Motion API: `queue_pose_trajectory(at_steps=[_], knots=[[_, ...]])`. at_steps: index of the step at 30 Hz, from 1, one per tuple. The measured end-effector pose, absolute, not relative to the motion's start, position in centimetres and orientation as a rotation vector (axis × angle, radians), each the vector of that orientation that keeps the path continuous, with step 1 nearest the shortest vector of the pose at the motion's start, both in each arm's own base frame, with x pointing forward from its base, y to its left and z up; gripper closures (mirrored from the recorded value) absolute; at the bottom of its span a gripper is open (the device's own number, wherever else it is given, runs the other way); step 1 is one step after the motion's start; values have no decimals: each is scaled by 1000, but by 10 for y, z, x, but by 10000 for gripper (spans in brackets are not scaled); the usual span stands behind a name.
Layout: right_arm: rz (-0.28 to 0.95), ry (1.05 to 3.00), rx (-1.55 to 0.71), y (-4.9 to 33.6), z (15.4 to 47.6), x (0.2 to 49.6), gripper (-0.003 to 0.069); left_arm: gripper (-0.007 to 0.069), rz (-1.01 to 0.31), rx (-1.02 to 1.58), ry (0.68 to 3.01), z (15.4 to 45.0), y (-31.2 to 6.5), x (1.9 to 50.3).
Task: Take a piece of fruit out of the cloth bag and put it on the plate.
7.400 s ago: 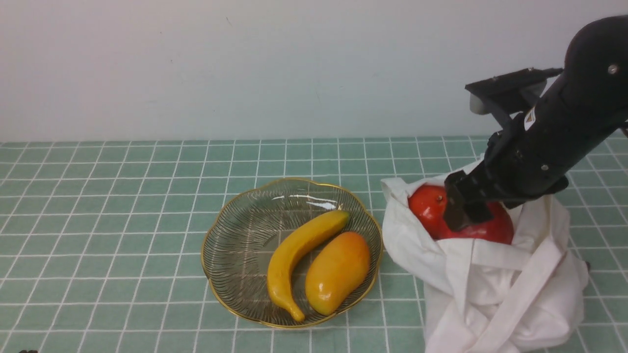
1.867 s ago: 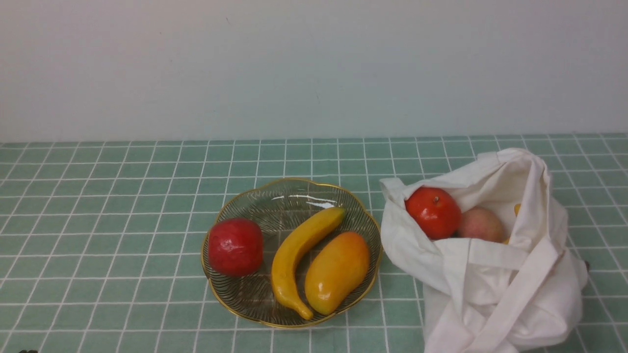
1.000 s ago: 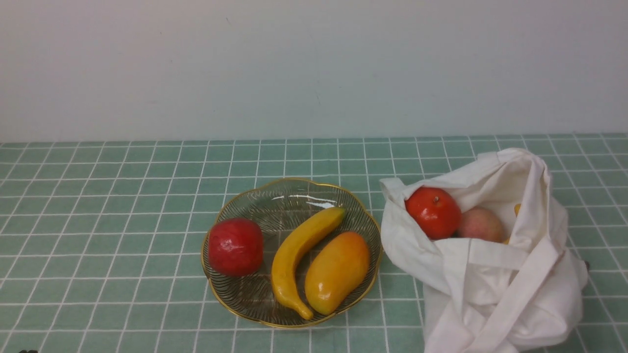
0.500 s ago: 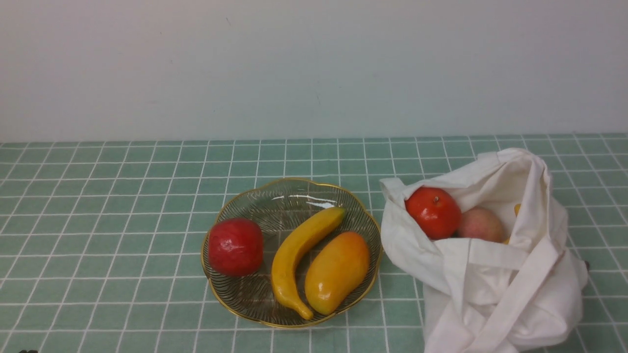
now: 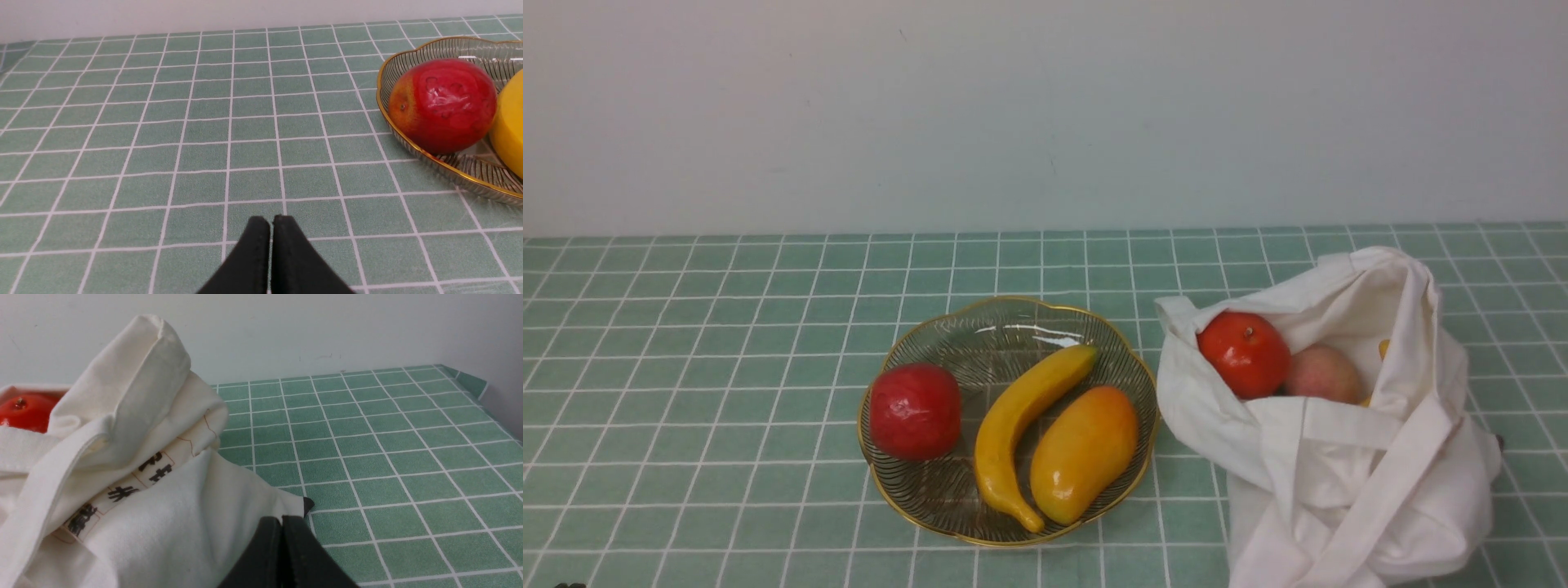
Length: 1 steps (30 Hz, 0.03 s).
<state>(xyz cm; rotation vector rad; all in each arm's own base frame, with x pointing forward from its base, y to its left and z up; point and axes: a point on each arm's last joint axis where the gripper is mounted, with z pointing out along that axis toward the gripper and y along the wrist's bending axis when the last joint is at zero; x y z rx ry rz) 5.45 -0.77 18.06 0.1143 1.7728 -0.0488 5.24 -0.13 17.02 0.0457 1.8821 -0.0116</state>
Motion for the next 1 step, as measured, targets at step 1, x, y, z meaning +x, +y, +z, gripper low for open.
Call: queue_pose_trajectory(at_steps=[1], knots=[[-49,1773,114,-8,181,55,673,633,-12,46,1882,170,-1,52]])
